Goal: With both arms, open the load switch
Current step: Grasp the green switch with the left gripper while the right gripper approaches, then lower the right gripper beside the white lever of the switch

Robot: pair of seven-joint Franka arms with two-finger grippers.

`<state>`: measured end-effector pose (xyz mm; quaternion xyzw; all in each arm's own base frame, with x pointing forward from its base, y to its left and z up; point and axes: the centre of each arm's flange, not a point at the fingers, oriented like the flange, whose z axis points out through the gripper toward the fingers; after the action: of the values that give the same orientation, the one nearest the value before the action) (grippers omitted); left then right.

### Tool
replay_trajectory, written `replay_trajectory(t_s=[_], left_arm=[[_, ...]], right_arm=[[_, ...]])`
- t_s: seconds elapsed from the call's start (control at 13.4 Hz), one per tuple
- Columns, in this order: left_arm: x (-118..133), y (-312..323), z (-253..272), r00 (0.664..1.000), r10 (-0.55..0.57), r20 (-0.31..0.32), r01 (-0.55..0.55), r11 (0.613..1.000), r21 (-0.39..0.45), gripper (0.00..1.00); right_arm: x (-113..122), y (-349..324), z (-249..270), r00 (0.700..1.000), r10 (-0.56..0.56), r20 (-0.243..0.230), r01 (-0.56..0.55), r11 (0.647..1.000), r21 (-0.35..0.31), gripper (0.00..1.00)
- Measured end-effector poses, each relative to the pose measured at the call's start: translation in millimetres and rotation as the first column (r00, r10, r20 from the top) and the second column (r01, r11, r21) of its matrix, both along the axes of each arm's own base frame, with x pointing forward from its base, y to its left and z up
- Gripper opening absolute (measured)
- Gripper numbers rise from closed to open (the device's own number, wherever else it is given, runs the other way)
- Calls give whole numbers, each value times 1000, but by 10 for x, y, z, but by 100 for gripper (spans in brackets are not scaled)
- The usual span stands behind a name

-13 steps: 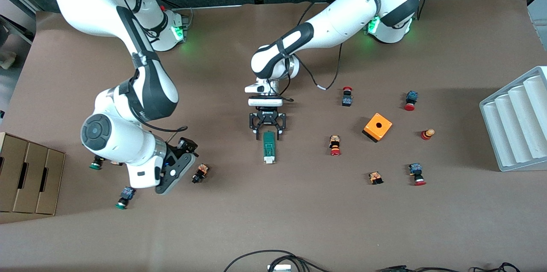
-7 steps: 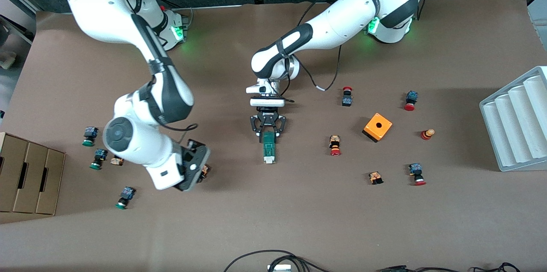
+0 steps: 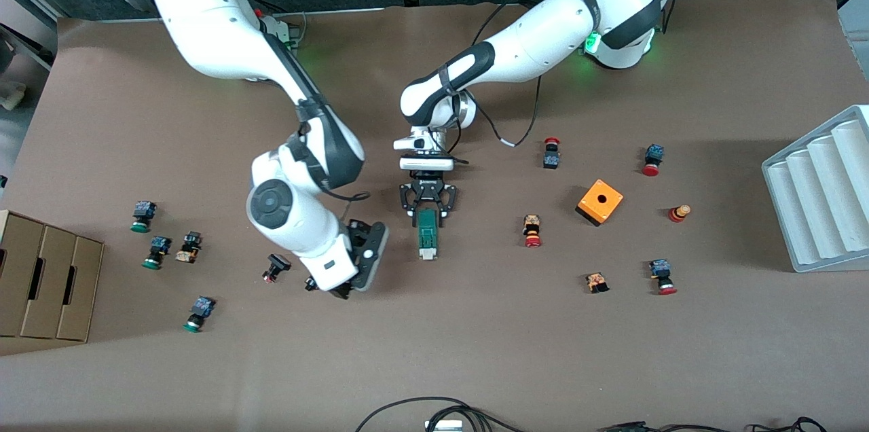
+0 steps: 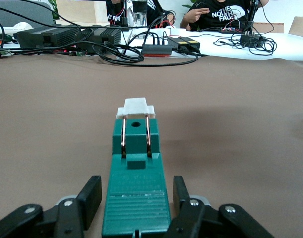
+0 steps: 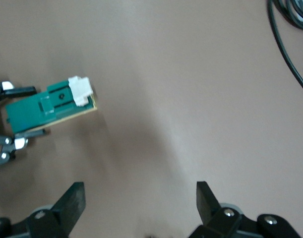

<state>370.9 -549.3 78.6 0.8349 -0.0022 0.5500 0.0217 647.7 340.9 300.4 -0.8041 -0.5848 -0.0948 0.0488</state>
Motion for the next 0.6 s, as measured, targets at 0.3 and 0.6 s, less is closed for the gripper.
replay_trajectory(t_s=[0.3,0.6], left_arm=[[-27,-4,-43,1000,-1,7,1,1000,6,56],[-36,-8,-47,1000,0,11,-1,1000,8,56]], right_arm=[[-68,276,-264,999,32,38,-32,999,-16,100],[-80,473,-463,997,58,59,-56,998,-35,100]])
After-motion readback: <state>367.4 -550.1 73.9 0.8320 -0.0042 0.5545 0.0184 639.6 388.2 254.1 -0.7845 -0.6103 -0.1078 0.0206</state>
